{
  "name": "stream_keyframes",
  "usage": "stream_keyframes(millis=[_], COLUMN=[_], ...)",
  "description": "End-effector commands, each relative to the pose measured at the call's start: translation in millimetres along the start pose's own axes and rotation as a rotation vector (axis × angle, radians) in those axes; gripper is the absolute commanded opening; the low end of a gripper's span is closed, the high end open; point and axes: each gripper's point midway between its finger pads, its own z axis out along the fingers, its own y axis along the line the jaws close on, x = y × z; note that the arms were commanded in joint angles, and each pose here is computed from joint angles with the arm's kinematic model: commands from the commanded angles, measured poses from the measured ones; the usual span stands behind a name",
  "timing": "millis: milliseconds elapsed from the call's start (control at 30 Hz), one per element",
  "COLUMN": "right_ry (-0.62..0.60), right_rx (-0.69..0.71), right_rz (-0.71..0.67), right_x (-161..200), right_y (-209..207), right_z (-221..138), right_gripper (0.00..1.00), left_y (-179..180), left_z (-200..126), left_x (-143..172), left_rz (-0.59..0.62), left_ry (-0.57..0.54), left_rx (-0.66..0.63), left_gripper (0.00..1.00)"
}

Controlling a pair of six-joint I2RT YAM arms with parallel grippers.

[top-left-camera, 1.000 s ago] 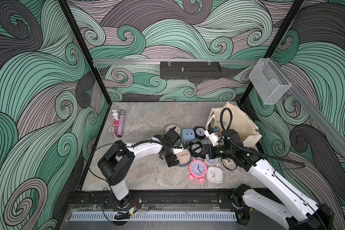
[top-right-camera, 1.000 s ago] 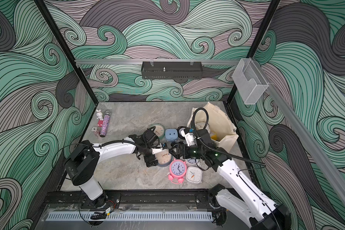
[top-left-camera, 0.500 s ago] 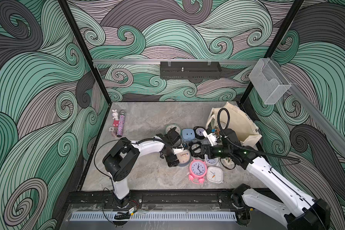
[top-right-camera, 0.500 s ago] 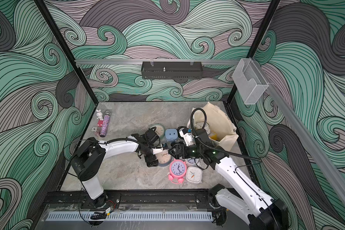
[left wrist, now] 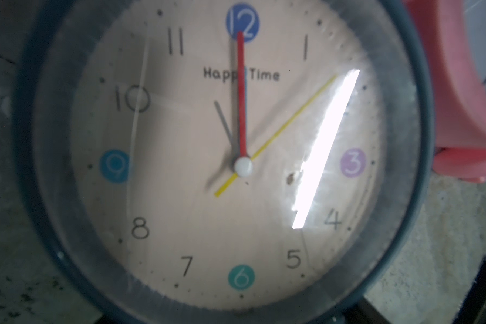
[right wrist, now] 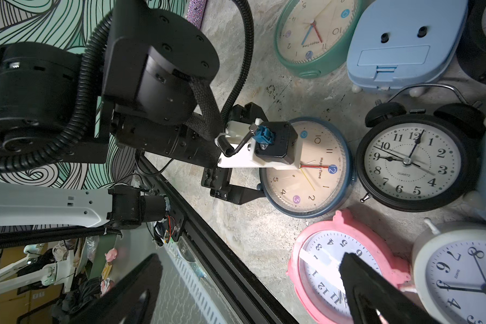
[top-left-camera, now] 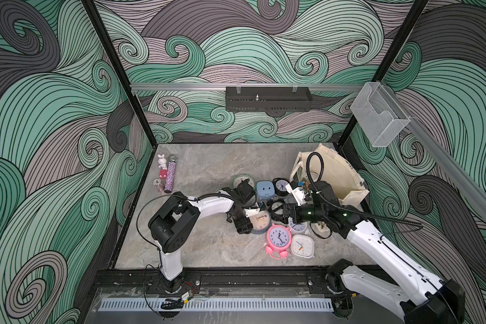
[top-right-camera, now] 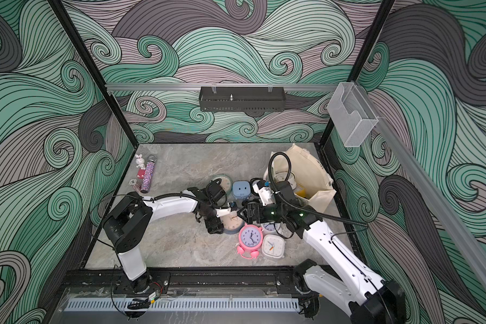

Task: Put the alarm clock into the canvas bag
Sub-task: Pick up the alarm from the center of the board.

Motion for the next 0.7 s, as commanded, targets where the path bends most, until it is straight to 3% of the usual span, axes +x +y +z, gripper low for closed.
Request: stream_keyframes(millis=[0, 300, 533, 667], right_ry=[-0.031, -0.073, -0.104, -0.099], right_rx=[-0.005, 0.034, 0.07, 0.056], right_rz=[-0.013, -0.03, 0.001, 0.039], right_x=[-7, -20, -37, -45], right_y=[5, 7, 6, 10], right_z=[-8, -18, -25, -23], right_gripper=[1.0, 1.0, 1.0, 1.0], left_y=[-4, -2, -1, 3], left_z=[-5, -36, -78, -111], left_x=[-11, -4, 10, 5], left_rz=[-0.021, -0.141, -0.279, -0.351], left_ry=[-0.052, -0.129, -0.245, -0.365], left_rx=[0.034, -0.058, -0.172, -0.239], left_gripper=[0.73, 0.66, 0.65, 0.65])
